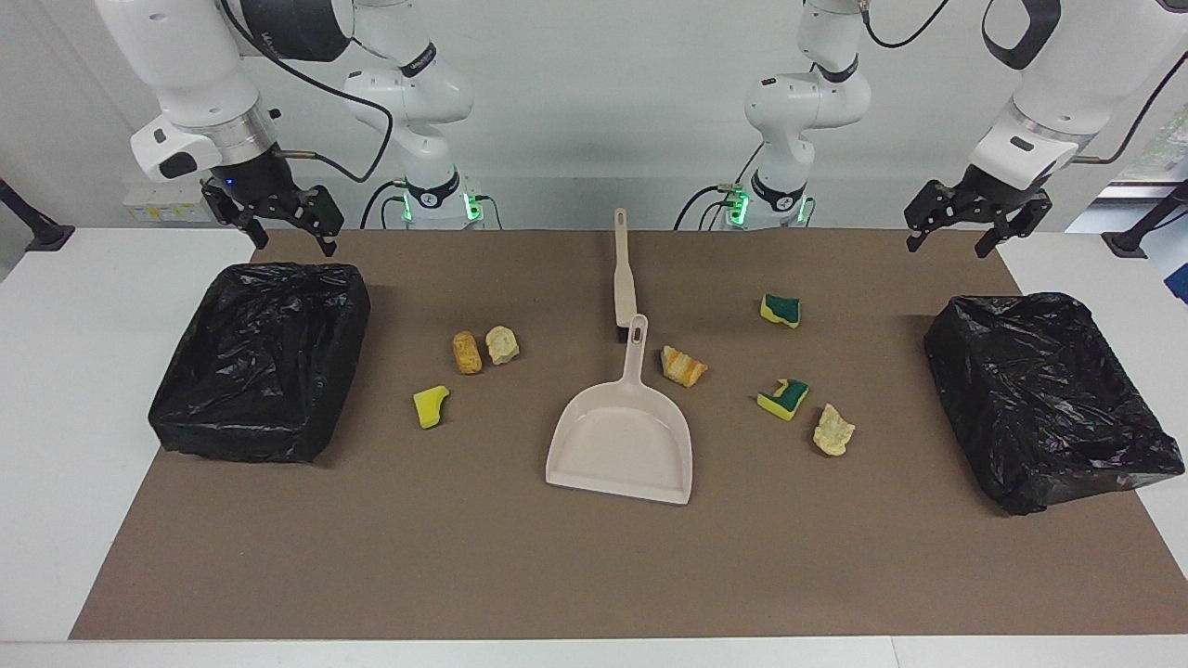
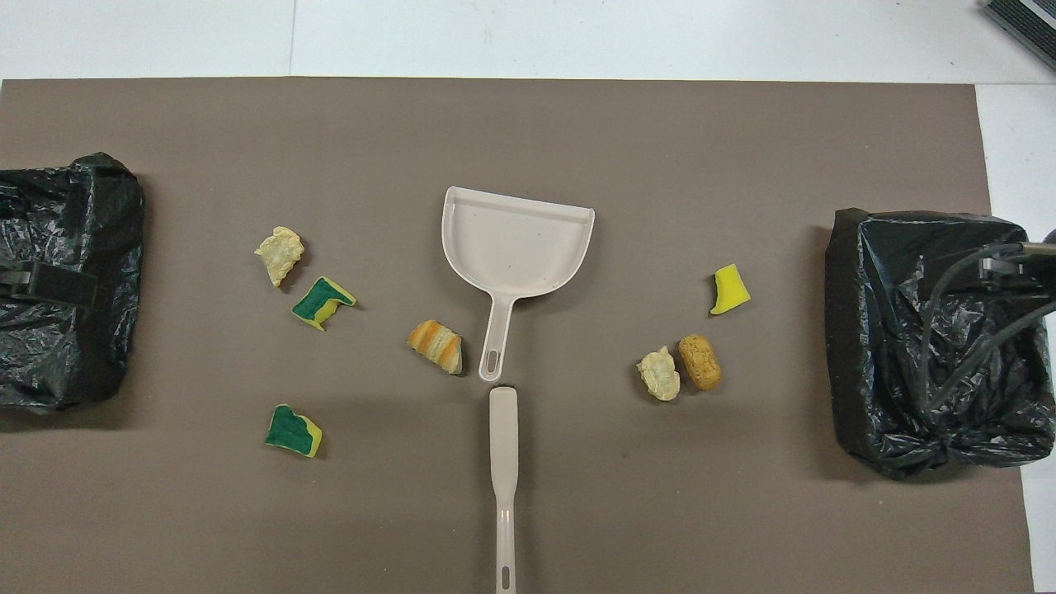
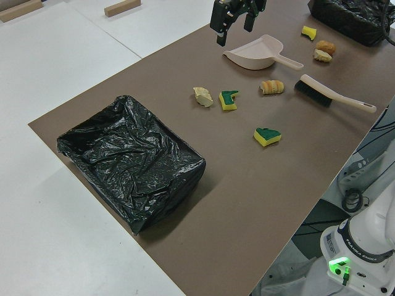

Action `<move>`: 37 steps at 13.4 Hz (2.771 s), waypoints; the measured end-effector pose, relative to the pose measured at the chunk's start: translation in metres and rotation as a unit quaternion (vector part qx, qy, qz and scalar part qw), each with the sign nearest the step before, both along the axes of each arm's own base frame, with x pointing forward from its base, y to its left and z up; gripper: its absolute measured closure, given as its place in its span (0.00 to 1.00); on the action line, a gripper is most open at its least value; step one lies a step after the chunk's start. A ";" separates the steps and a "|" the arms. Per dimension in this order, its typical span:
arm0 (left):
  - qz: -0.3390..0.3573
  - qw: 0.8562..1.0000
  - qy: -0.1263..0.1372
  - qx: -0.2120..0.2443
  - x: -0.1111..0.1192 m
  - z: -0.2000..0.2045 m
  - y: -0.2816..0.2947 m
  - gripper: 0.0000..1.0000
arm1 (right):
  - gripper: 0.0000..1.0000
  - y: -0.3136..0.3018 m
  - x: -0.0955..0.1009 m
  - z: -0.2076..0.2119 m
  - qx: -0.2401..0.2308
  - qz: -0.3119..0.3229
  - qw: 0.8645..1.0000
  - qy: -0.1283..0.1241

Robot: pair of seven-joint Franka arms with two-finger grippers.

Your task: Sweep and dump trash in bin

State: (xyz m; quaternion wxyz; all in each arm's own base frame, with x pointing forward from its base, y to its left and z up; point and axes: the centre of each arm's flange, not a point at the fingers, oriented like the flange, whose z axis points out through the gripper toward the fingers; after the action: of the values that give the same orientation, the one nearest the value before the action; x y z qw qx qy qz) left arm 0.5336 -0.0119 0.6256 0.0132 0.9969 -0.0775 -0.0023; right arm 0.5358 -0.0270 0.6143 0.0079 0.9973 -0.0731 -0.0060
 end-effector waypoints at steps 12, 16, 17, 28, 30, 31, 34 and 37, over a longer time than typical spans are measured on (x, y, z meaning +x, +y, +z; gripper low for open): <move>-0.042 0.999 0.001 0.002 -0.011 0.009 -0.045 0.00 | 0.00 0.005 0.000 0.000 0.000 0.007 1.000 0.000; -0.081 0.997 0.016 0.006 -0.045 0.004 -0.130 0.00 | 0.00 0.020 0.001 -0.001 -0.001 0.022 1.000 0.001; -0.084 0.996 0.022 0.010 -0.065 -0.001 -0.162 0.00 | 0.00 0.022 0.000 -0.002 -0.001 0.023 1.000 0.002; -0.125 0.991 0.041 0.038 -0.231 -0.111 -0.329 0.00 | 0.00 0.030 0.000 -0.010 0.005 0.030 0.999 0.010; -0.123 0.991 0.037 0.039 -0.252 -0.135 -0.346 0.00 | 0.00 0.030 0.000 -0.012 0.005 0.030 0.999 0.012; -0.121 0.991 0.037 0.040 -0.262 -0.147 -0.353 0.00 | 0.00 0.030 0.000 -0.012 0.005 0.030 0.999 0.012; -0.095 0.994 0.031 0.039 -0.288 -0.182 -0.378 0.00 | 0.00 0.030 0.000 -0.013 0.005 0.030 0.999 0.013; -0.078 0.996 0.032 0.040 -0.299 -0.215 -0.394 0.00 | 0.00 0.030 0.000 -0.013 0.005 0.030 0.999 0.014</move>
State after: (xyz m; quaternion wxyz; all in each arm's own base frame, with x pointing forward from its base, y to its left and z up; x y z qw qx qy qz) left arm 0.2350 -0.4057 0.4106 -0.0246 0.9869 -0.1547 -0.0383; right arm 0.5359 0.0034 0.6013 0.0038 0.9989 -0.0434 -0.0197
